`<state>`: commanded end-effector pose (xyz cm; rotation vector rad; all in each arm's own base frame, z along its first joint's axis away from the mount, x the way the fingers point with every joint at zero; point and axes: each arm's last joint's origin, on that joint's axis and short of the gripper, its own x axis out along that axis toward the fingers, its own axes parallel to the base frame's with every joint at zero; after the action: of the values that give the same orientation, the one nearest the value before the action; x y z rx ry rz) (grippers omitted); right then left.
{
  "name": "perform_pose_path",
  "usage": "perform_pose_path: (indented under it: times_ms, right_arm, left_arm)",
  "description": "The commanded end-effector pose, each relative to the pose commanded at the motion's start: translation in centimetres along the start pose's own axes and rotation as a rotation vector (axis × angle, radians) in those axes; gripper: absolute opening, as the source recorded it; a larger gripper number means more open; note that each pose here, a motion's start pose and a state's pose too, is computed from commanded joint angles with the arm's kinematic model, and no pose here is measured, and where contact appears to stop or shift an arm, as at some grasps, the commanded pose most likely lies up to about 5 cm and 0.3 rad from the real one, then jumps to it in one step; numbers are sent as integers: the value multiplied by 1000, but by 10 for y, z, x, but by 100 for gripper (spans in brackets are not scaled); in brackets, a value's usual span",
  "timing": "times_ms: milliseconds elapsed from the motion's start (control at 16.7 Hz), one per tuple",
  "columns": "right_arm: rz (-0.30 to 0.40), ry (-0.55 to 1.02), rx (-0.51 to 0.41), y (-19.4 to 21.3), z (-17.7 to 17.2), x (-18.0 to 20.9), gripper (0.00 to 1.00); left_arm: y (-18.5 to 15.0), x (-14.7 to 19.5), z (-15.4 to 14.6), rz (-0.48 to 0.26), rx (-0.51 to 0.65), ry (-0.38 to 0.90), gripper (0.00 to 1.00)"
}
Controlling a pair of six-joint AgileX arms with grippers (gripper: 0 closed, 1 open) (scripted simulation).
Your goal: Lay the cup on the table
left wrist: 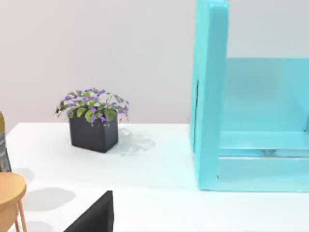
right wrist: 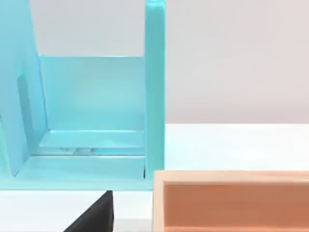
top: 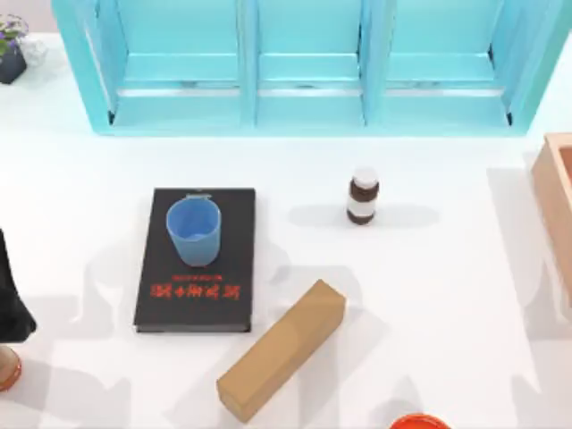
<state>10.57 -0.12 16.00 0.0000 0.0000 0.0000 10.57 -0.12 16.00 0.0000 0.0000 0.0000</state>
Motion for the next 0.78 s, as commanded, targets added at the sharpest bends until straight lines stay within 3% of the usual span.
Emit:
perform_pose_path:
  times_ms: [180,360,600,780]
  right_arm:
    - [0,0,0,0,0,0,100]
    - [0,0,0,0,0,0,100]
    - [0,0,0,0,0,0,100]
    - [0,0,0,0,0,0,100]
  left_arm:
    - [0,0,2,-4,-3,10,100]
    - [-4,1,17,-33,-28,96,100]
    - [-12,13,65,-92,-84,311,100]
    - [-26,42,111,-133,-123,520,100]
